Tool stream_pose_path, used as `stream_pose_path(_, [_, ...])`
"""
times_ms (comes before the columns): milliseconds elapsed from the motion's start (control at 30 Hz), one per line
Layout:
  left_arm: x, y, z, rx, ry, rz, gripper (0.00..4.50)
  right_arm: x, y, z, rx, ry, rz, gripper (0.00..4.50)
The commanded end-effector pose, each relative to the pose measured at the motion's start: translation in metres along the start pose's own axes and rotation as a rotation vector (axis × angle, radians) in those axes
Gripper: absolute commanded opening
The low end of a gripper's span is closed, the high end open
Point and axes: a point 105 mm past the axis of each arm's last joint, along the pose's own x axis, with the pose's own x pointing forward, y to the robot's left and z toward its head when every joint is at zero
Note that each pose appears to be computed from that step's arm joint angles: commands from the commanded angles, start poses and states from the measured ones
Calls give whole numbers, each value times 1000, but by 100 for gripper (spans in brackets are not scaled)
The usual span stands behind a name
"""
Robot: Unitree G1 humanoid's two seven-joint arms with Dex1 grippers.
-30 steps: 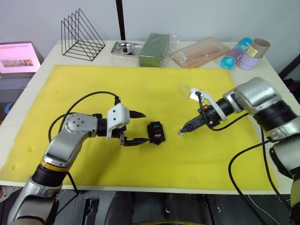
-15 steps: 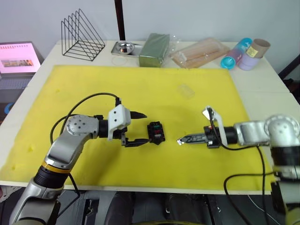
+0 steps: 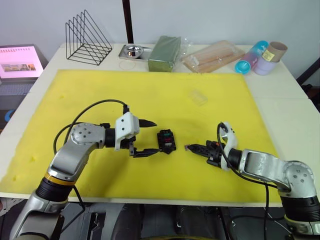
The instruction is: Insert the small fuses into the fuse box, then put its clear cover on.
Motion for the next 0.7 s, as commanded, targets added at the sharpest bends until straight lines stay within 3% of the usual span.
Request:
stream_pose_path(33, [-1, 3, 8, 40, -15, 6, 450, -6, 3, -3, 19, -31, -3, 1])
stream_pose_path(267, [-2, 2, 8, 40, -14, 9, 450, -8, 11, -5, 8, -58, 25, 1])
stream_pose_path(433, [-1, 5, 8, 45, -13, 8, 450, -16, 22, -3, -94, 0, 117, 138])
stream_pose_path(700, [0, 9, 10, 54, -17, 7, 450, -34, 32, 10, -261, 178, 210, 432])
